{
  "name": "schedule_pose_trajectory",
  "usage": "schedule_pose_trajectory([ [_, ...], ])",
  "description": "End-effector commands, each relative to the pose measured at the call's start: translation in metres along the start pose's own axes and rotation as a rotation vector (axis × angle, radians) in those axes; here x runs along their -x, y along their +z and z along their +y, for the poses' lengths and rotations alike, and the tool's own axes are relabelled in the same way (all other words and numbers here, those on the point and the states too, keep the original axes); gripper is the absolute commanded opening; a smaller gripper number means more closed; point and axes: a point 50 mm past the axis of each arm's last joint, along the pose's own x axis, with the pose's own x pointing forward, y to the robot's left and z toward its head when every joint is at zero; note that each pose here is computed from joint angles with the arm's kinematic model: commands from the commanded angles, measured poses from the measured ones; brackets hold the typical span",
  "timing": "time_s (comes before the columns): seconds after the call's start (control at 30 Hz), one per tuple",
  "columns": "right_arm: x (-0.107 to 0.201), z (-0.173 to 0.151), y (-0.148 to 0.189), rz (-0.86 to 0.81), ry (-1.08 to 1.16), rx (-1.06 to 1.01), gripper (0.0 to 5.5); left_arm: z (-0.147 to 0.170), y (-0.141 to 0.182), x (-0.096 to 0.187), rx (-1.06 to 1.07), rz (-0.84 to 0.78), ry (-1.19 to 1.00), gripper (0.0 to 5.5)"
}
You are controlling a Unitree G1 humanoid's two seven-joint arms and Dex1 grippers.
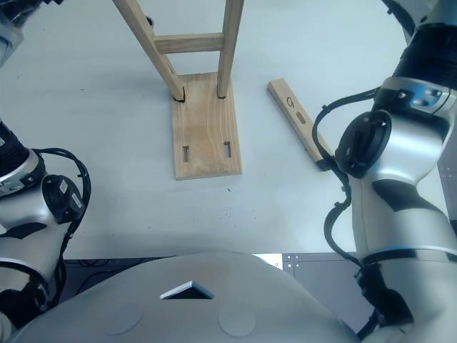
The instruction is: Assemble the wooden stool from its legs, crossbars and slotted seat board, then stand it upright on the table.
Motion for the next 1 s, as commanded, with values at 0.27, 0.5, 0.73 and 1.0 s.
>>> schedule_pose_trajectory([
  [0.27, -0.006, 0.016, -0.006, 0.053, 0.180, -0.168, 2.82, -0.046, -0.035, -0.005, 0.087, 0.102, -0.215, 2.01],
  [0.5, 0.009, 0.016, 0.001, 0.025, 0.254, -0.204, 2.64, -0.039, -0.047, 0.004, 0.203, 0.104, -0.229, 2.01],
  [0.73, 0.015, 0.021, -0.001, 0.073, 0.302, -0.185, 2.26, -0.034, -0.066, 0.008, 0.301, 0.126, -0.235, 2.01],
  [1.0, 0.013, 0.019, 0.000, 0.035, 0.232, -0.093, 2.23, -0.025, -0.073, 0.009, 0.277, 0.116, -0.179, 2.01],
])
